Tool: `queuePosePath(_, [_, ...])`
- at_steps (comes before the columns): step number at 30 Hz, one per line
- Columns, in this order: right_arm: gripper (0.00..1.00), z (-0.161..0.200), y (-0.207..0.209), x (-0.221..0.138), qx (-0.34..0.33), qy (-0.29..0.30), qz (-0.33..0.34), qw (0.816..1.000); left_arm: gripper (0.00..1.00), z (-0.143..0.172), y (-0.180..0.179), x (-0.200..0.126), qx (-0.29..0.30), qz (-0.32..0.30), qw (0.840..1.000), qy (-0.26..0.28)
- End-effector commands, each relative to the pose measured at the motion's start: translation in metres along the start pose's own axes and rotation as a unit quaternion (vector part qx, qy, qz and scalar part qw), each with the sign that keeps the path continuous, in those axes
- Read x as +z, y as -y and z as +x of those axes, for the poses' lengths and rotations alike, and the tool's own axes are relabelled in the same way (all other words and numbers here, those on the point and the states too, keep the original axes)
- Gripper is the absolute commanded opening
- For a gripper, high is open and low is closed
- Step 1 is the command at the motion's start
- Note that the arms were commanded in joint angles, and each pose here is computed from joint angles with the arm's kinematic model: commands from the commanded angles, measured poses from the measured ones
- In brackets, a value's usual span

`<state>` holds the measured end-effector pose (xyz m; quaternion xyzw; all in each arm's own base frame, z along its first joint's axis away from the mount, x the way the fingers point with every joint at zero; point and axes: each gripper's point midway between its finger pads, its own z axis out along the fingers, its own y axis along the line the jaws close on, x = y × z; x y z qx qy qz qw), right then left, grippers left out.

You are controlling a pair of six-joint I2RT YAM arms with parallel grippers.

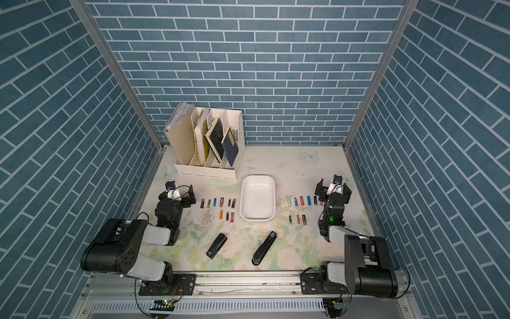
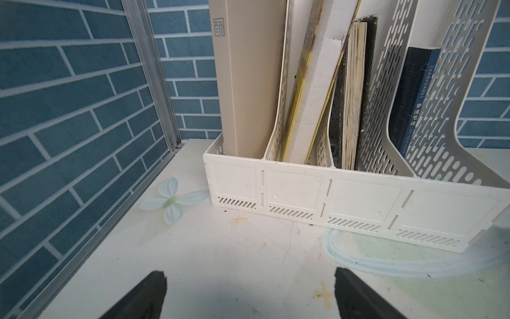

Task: Take the batteries out of the storage box
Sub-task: Reset both arms

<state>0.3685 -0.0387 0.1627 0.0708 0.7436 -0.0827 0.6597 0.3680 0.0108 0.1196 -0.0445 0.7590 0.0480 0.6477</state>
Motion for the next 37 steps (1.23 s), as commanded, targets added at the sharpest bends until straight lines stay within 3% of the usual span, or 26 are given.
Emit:
queuePosePath(1, [1.0,-0.002,-0.003,-0.003,0.022,0.009,-0.016,1.0,1.0,-0.011,0.0,0.003,-0.001,0.001,1.0,0.018])
queuePosePath(8, [1.0,0.018,-0.003,-0.012,0.027,0.022,-0.024,0.999,1.0,-0.011,0.0,0.003,-0.001,0.001,1.0,0.018])
queuePosePath(12, [1.0,0.034,-0.026,-0.003,-0.016,-0.004,-0.055,0.998,1.0,-0.011,0.0,0.003,-0.001,0.001,1.0,0.018])
queuePosePath(13, [1.0,0.03,-0.036,-0.011,-0.031,0.036,-0.073,0.996,1.0,-0.011,0.0,0.003,-0.001,0.002,1.0,0.017])
queuePosePath(15, [1.0,0.035,-0.042,-0.015,-0.048,0.021,-0.077,0.996,1.0,-0.01,0.0,0.003,-0.001,0.001,1.0,0.017])
queuePosePath(16, [1.0,0.025,-0.044,-0.018,-0.052,0.048,-0.07,0.995,1.0,-0.011,0.0,0.003,-0.002,0.0,1.0,0.018])
queuePosePath(21, [1.0,0.036,-0.048,-0.002,-0.049,0.004,-0.087,0.995,1.0,-0.011,0.0,0.003,-0.001,0.0,1.0,0.017])
queuePosePath(37, [1.0,0.035,-0.054,-0.005,-0.056,0.01,-0.11,0.992,1.0,-0.011,0.0,0.003,-0.001,0.001,1.0,0.018])
